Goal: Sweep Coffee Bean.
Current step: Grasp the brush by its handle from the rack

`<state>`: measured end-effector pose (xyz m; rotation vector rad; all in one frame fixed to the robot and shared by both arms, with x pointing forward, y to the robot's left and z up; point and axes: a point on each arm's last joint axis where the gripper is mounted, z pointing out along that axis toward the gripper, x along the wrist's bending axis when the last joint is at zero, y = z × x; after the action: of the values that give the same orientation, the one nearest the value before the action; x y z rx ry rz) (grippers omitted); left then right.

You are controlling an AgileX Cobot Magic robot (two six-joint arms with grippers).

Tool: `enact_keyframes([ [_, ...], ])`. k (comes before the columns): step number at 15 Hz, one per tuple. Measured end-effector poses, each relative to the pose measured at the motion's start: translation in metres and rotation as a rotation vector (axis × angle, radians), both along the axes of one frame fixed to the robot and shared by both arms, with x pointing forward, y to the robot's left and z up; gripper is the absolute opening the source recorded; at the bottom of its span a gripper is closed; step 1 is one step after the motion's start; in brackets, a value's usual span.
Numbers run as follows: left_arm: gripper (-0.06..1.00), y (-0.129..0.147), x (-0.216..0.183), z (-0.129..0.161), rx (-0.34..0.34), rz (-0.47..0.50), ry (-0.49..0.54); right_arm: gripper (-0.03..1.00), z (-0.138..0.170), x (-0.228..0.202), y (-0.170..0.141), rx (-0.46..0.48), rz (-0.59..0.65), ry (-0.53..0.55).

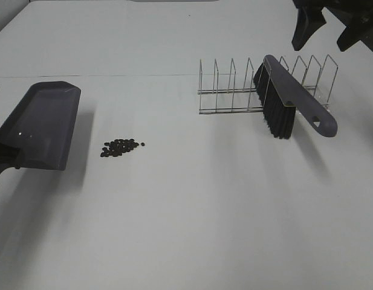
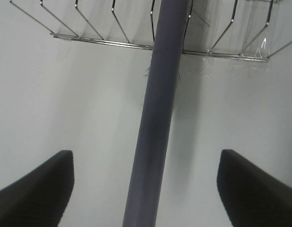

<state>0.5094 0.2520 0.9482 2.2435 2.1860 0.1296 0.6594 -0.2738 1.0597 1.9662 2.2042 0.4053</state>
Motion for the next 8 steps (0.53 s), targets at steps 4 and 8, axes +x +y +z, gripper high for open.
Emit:
enact_keyframes([
  [4, 0.33, -0.002, -0.001, 0.0, -0.023, 0.019, 0.005, 0.77, -0.031, 0.019, 0.006, 0.042, 0.013, -0.013],
  [8, 0.33, -0.004, -0.001, 0.0, -0.043, 0.035, 0.009, 0.76, -0.062, 0.037, 0.015, 0.004, 0.028, -0.017],
])
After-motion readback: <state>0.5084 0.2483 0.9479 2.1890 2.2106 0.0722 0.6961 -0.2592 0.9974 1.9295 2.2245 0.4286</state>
